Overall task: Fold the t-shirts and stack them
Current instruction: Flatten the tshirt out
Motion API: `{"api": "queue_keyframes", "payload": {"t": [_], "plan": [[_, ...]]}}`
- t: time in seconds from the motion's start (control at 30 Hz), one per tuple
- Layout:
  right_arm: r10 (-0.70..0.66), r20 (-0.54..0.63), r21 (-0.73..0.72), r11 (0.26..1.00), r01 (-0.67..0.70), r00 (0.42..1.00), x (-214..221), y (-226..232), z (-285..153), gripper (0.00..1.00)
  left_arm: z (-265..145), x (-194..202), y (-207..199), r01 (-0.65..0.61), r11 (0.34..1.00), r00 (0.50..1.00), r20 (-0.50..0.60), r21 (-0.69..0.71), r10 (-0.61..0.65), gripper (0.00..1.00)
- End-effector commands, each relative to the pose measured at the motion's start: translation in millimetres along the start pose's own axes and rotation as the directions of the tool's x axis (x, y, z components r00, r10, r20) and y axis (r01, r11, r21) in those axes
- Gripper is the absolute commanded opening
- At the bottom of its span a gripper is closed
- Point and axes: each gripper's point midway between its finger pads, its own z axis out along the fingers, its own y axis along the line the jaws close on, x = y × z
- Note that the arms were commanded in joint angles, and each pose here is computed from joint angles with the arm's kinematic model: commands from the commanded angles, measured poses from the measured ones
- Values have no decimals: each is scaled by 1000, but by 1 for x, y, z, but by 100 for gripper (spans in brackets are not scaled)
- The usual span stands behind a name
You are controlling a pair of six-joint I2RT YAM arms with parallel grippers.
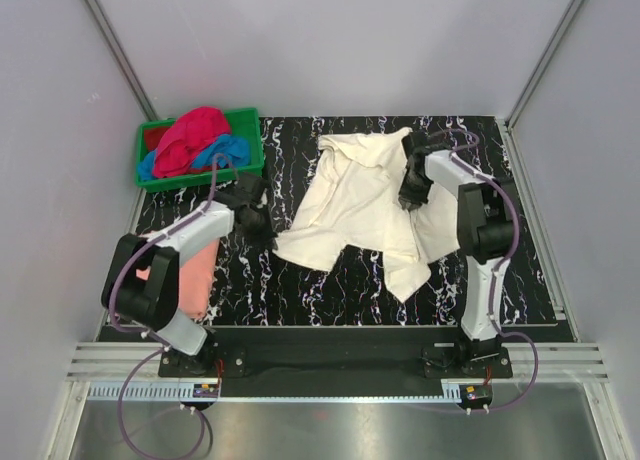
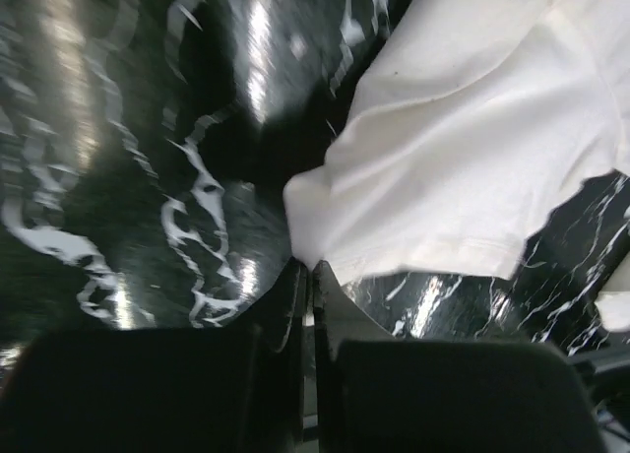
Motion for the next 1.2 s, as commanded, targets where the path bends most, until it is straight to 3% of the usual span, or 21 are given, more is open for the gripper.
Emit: {"api": "queue_keyframes", "payload": {"t": [0.0,0.1,0.2,0.27,0.3,0.33,0.37,0.4,0.47,0.5,0.7,0.87,1.0,1.17], "plan": [[-156,134,65,987,149,979,-66,12,11,26,-37,-37,21,-6,997,990,139,-73,16,0],[-202,264,21,979,204,943,-131,46,-31,36,-44,-36,34,-7,995,990,142,-99,21,0],[-174,203,-19,983,181,964,-119,48,-64,49,-45,-28,39,-7,994,991,132,-105,21,0],[-155,147,-45,986,163,977,-95,39,-77,56,-45,-29,39,-2,996,989,146,-91,15,0],[-143,87,-83,985,150,986,-61,28,-89,58,-44,-25,37,-1,997,990,138,-71,11,0],[-127,95,-132,982,139,987,-51,29,-94,59,-45,-26,34,-2,999,989,147,-54,10,0],[-99,137,-194,973,125,986,-41,27,-127,59,-46,-23,30,-1,1000,990,138,-28,5,0],[-90,1,-241,966,87,996,10,21,-110,57,-45,-21,29,4,1000,991,135,-18,-1,0],[-91,-36,-325,943,75,995,48,29,-118,55,-46,-19,25,3,1000,990,142,8,-4,0],[-135,-100,-356,930,91,986,96,34,-122,55,-46,-16,26,3,1000,991,137,10,-4,0],[-265,-139,-326,922,209,954,204,38,-111,62,-54,-9,25,9,999,986,166,42,-16,0],[-312,-115,-266,924,273,943,225,32,-99,60,-53,-4,26,25,998,985,172,56,-35,0],[-327,-126,-243,925,290,937,247,32,-93,52,-51,-1,28,32,998,984,174,61,-42,0],[-260,-114,-164,957,240,959,252,19,-83,54,-51,-2,29,29,998,982,185,56,-38,0]]}}
